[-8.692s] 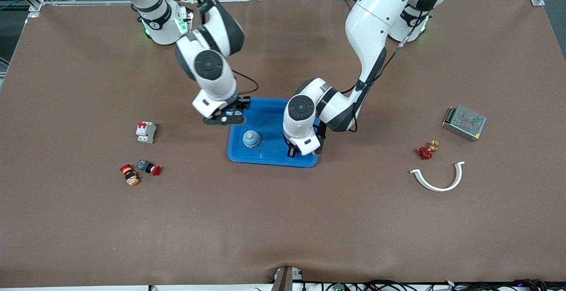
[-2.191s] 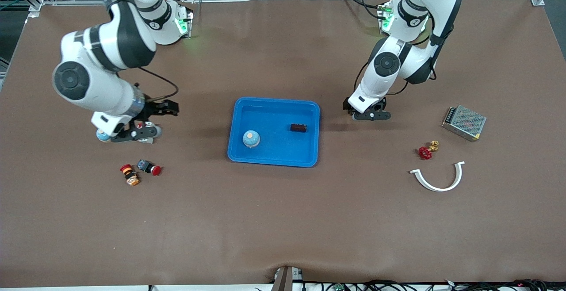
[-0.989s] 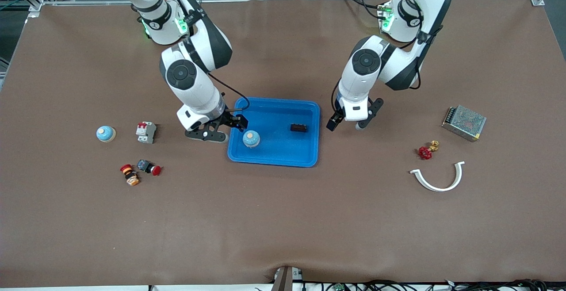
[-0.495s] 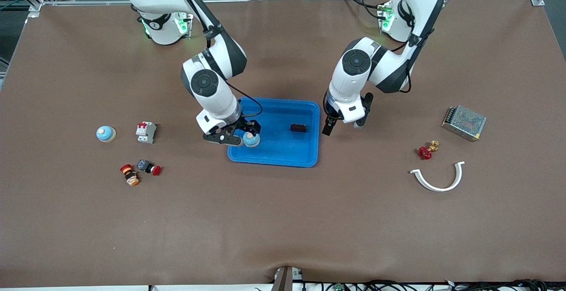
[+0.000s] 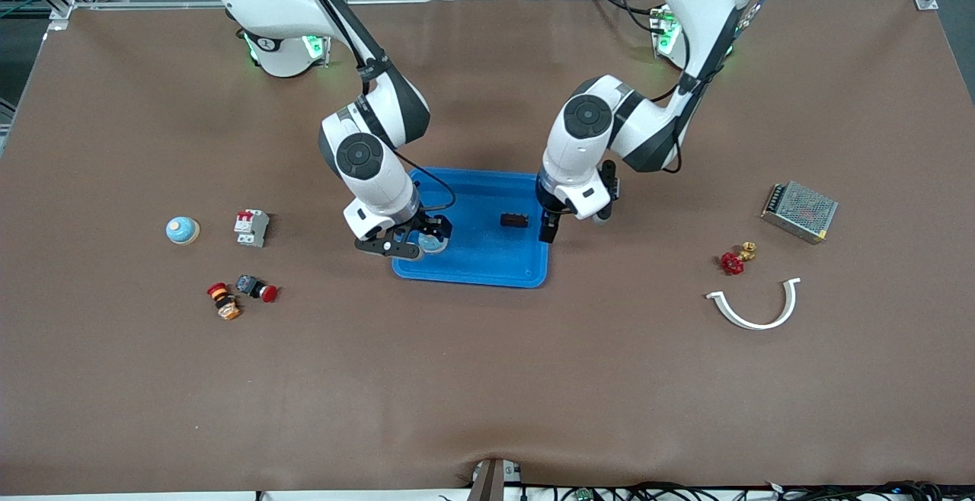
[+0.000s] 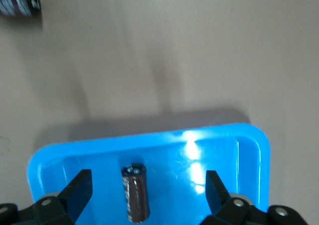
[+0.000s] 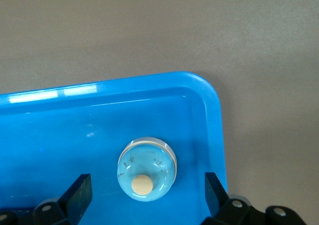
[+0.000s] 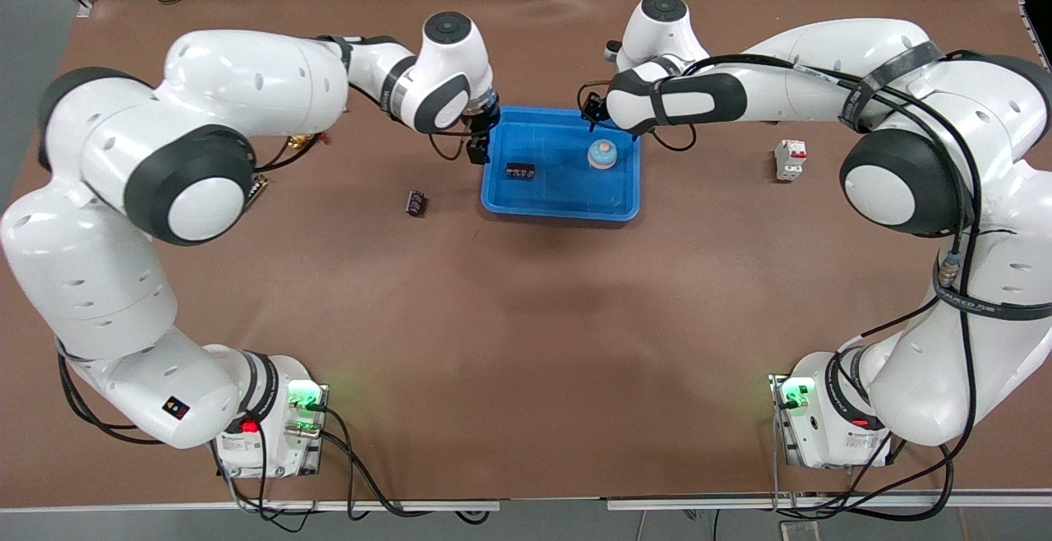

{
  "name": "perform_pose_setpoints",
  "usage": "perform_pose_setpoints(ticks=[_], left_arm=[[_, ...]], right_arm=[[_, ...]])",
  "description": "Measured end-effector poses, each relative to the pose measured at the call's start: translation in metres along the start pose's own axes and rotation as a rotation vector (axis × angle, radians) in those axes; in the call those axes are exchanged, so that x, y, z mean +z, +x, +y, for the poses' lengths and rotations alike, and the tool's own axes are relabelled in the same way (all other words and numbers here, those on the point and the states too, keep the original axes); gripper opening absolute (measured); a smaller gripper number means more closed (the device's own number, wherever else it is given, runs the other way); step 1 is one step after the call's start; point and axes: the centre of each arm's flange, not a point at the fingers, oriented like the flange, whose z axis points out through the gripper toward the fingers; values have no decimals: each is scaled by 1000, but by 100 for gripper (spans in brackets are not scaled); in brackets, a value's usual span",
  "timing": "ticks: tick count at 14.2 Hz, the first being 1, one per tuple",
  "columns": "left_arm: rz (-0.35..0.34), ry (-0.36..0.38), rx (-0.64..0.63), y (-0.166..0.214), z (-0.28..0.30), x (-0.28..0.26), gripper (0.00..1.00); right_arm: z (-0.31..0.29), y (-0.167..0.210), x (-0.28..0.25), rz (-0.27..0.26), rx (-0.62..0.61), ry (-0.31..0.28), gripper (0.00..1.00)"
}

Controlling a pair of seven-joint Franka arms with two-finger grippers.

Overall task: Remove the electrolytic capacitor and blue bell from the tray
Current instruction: 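Move the left gripper to the second capacitor while the right gripper reaches the bell, then grip the second capacitor with the left gripper while the right gripper grips the bell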

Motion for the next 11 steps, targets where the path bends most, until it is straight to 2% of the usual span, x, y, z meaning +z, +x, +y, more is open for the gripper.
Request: perform_pose_setpoints(ticks=[5, 11], left_arm=[[-11, -1, -44, -21, 12, 18, 100], [7, 38, -57, -40, 27, 42, 100]], right_arm=[[-6, 0, 19, -13, -7, -12, 100], [-13, -3, 38, -25, -20, -24, 100]])
